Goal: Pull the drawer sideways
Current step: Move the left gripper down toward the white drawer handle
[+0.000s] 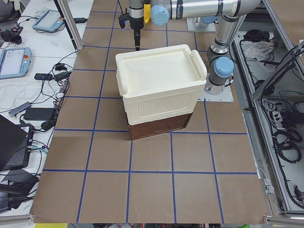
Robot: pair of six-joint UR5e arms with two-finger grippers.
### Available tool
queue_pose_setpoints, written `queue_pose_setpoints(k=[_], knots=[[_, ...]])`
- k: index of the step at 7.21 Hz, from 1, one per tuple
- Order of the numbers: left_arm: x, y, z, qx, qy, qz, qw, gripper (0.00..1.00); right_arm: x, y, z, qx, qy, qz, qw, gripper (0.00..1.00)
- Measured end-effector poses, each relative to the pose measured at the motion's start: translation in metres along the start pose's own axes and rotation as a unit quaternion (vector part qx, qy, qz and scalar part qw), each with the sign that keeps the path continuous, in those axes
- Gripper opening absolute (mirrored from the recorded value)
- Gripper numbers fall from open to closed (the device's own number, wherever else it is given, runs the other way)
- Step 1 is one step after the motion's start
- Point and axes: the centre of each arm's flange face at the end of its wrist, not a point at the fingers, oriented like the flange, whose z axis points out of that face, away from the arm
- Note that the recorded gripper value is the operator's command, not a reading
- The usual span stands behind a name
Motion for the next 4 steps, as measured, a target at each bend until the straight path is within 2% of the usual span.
queue_pose_setpoints(k=[2, 4], knots=[[0.015, -0.017, 0.042, -0.021, -0.067, -0.027, 0.9972, 1.00, 0.000, 0.000, 0.000, 0.000, 0.000, 0.000, 1.0000, 1.00], [0.024, -0.029, 0.087, -0.046, -0.138, -0.048, 0.9882, 1.00, 0.000, 0.000, 0.000, 0.000, 0.000, 0.000, 1.0000, 1.00]])
